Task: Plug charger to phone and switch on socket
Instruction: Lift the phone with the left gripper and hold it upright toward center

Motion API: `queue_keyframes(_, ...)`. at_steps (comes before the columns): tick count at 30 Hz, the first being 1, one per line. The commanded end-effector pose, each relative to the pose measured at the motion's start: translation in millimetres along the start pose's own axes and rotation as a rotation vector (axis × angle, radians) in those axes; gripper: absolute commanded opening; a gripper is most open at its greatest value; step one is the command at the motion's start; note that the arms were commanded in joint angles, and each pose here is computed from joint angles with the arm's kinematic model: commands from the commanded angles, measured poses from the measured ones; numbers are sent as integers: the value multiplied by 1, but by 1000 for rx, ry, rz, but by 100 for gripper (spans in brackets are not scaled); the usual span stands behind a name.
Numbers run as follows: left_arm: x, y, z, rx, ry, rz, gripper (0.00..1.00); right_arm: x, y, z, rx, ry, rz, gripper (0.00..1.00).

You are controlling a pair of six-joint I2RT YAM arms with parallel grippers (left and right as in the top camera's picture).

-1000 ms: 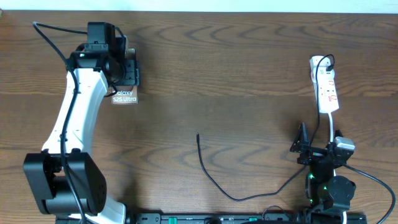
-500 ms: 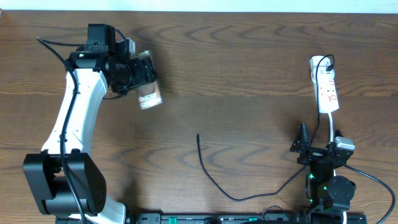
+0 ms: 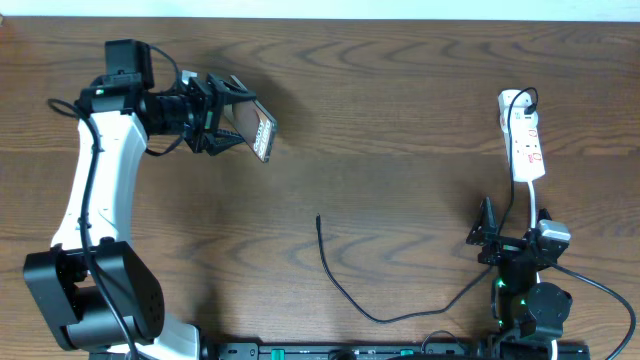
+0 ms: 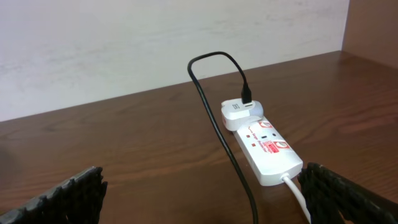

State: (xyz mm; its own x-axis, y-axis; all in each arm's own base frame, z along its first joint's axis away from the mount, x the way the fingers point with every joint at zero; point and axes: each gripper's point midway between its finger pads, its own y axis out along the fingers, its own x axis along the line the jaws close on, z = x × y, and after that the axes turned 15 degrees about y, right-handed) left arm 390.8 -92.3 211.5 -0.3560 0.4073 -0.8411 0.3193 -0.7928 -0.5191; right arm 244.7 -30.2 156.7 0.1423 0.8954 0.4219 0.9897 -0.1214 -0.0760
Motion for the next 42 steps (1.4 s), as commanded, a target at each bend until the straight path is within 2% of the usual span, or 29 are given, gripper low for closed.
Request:
queue_keyframes(1,-34,-17,16,85,-111,159,7,0,0,0,-2,-12,2,99)
queue_keyframes(15,-57,-41,26,190,-138,340,7,0,0,0,-2,-12,2,99)
queue_keyframes(26,-57,-44,24,188,-146,346,7,0,0,0,-2,-12,2,99)
queue_keyframes(42,-58,-44,23,211,-296,334,7,0,0,0,-2,-12,2,99)
